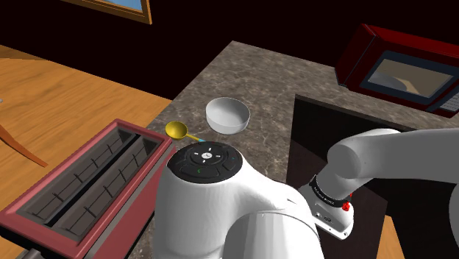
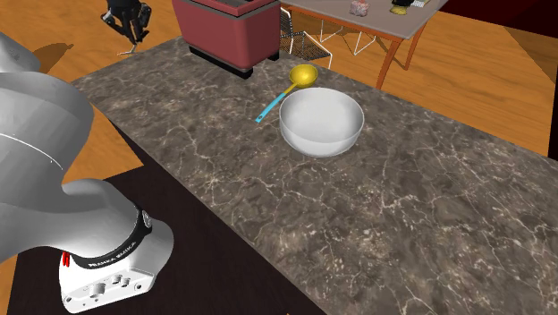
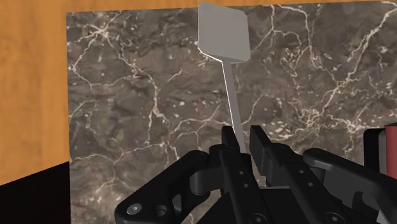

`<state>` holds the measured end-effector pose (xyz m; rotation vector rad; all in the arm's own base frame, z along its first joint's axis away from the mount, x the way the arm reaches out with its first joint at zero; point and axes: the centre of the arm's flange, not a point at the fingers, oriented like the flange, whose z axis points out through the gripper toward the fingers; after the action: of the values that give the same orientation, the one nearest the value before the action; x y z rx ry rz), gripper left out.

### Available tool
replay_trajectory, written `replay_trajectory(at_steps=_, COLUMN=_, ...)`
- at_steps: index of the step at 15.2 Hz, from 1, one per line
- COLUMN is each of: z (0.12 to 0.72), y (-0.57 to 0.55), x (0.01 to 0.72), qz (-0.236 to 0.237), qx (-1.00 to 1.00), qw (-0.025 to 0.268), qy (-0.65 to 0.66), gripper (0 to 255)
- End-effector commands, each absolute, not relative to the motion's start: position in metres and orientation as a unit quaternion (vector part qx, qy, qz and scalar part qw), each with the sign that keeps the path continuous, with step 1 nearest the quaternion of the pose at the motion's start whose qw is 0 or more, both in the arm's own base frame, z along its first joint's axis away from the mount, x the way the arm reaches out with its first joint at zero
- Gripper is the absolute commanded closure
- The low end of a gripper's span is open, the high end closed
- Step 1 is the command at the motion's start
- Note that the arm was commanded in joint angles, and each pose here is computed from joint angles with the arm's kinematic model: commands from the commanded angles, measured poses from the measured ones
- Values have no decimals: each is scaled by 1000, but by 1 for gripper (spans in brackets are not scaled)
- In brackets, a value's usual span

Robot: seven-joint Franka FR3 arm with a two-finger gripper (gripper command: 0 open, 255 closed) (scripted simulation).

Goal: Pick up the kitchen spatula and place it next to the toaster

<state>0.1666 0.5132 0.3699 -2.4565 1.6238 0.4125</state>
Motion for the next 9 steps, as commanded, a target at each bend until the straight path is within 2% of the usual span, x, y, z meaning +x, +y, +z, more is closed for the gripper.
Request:
replay_trajectory(at_steps=1, z=358, y=512, x=166, qz=138, qx=-823, qw=84, qy=544, gripper=255)
replay_trajectory(at_steps=9, z=316, y=512, x=166, qz=138, qx=-823, qw=84, qy=544, gripper=255)
